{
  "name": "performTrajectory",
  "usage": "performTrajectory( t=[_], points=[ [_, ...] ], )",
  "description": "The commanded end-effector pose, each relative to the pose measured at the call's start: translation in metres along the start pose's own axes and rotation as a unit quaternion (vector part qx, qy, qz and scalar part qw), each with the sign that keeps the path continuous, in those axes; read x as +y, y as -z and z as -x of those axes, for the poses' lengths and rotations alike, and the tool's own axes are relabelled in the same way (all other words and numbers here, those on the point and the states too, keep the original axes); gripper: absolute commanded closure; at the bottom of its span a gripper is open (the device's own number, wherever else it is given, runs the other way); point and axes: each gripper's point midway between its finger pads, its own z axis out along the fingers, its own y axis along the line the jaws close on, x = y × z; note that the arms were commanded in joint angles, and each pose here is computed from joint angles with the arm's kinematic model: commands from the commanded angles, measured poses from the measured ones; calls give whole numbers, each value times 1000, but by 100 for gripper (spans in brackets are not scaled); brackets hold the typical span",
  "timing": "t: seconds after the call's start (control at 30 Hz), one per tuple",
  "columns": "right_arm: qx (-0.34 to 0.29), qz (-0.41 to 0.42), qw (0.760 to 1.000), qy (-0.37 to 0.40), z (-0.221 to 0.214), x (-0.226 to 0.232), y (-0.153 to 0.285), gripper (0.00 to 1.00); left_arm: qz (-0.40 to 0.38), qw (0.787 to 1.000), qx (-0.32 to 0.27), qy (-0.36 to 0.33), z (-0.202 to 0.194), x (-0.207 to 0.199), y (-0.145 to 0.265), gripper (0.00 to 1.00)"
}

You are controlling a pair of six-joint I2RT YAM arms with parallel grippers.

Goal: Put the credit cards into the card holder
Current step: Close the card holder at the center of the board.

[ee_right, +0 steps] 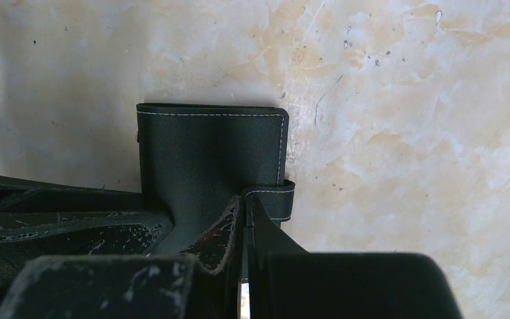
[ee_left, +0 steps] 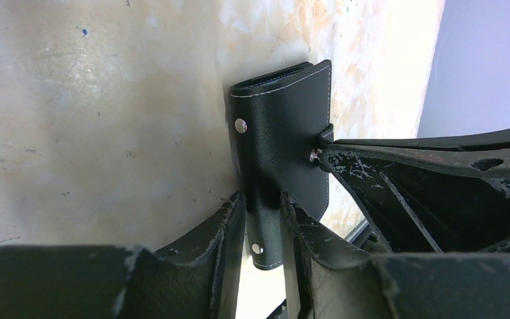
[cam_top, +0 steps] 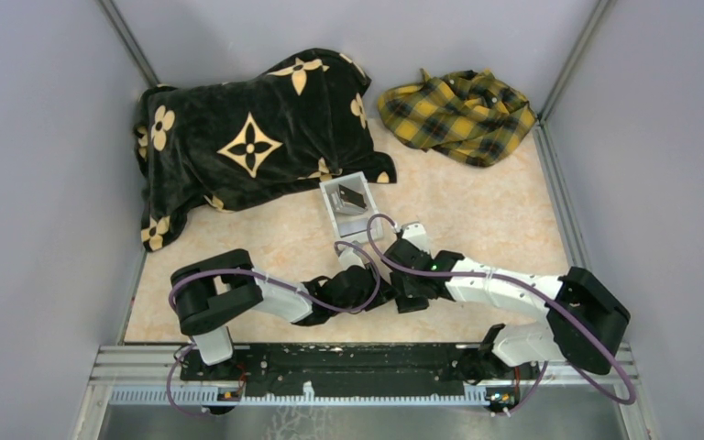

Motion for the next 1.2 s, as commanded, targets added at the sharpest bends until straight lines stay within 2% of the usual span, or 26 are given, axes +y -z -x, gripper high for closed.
performTrajectory(
  t=[0.0,0.63,1.17],
  points=[
    [2,12,1000,2,1,10,0,100,155,985,47,-65,-23,102,11,65],
    [23,6,999,32,-18,26,-7,100,150,985,48,-64,-24,102,12,66],
    [54,14,998,36,-56,46,-12,100,138,987,53,-61,-26,102,10,74]
  ],
)
